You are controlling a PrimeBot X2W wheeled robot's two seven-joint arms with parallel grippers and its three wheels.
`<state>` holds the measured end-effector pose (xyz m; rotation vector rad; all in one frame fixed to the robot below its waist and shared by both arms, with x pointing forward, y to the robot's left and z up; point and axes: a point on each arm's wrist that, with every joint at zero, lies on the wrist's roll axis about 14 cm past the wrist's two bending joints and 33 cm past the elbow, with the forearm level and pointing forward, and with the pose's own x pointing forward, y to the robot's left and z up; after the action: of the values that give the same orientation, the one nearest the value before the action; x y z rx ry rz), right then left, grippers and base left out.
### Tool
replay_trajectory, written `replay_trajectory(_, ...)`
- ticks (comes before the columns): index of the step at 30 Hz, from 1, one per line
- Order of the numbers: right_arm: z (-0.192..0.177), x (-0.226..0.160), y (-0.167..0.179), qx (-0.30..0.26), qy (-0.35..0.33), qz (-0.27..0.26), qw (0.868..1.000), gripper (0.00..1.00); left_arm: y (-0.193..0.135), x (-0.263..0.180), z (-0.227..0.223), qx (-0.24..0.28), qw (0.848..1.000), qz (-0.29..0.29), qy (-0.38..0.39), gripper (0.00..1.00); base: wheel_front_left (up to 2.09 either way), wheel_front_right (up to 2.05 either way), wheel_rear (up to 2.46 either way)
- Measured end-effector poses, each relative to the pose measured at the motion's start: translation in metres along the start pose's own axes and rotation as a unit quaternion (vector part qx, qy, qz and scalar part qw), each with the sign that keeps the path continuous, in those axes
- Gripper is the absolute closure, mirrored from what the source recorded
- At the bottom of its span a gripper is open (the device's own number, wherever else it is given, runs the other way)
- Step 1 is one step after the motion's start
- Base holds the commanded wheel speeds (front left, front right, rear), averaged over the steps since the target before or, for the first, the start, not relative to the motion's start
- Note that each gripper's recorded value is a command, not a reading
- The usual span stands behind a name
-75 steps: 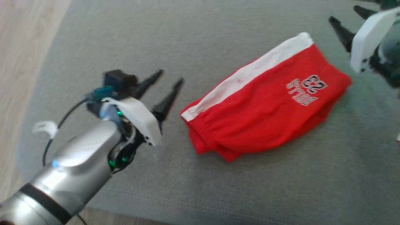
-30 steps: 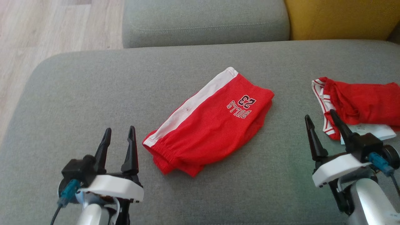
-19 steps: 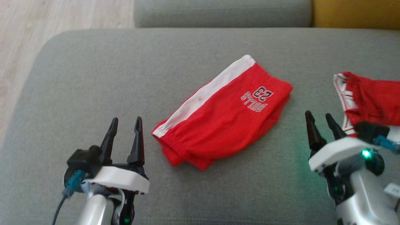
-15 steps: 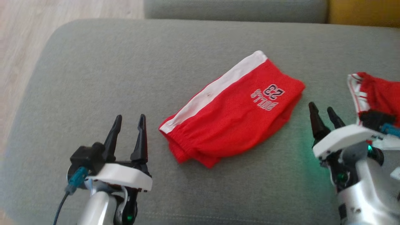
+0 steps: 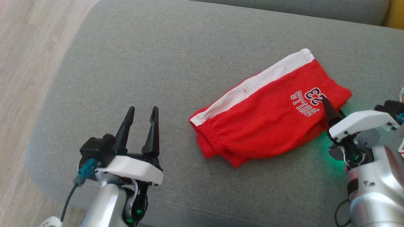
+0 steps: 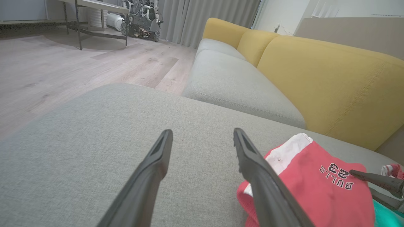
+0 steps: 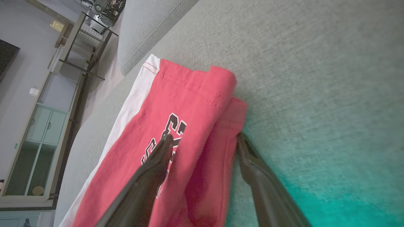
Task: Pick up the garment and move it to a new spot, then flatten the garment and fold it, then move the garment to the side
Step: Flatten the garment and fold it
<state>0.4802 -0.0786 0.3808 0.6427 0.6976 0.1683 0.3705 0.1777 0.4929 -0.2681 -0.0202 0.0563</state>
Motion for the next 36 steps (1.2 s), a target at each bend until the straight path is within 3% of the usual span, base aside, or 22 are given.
replay_trajectory(16,0.007,0.029,0.006,-0.03,0.039,-0.03,0.998,0.0,0.004,0.002,-0.004,-0.004,1.0,0.01,0.006,0.0,0.0,0.0,0.0)
replay_trajectory(17,0.008,0.03,0.006,-0.031,0.04,-0.031,0.998,0.31,0.004,0.003,-0.005,-0.007,1.0,0.01,0.007,0.0,0.0,0.0,0.0)
replay_trajectory(18,0.009,0.031,0.005,-0.031,0.041,-0.032,0.998,0.76,0.003,0.004,-0.005,-0.008,1.0,0.01,0.007,0.0,0.0,0.0,0.0)
replay_trajectory(19,0.009,0.031,0.004,-0.033,0.041,-0.035,0.998,1.0,0.003,0.005,-0.004,-0.008,1.0,0.008,0.006,0.0,0.0,0.0,0.0)
replay_trajectory(26,0.014,0.029,-0.005,-0.037,0.03,-0.046,0.998,1.0,-0.001,0.011,-0.004,-0.011,1.0,0.005,0.005,0.0,0.0,0.0,0.0)
replay_trajectory(36,0.034,0.011,-0.013,-0.028,-0.039,-0.046,0.998,1.0,-0.011,0.015,-0.002,-0.014,1.0,-0.012,0.001,0.0,0.0,0.0,0.0)
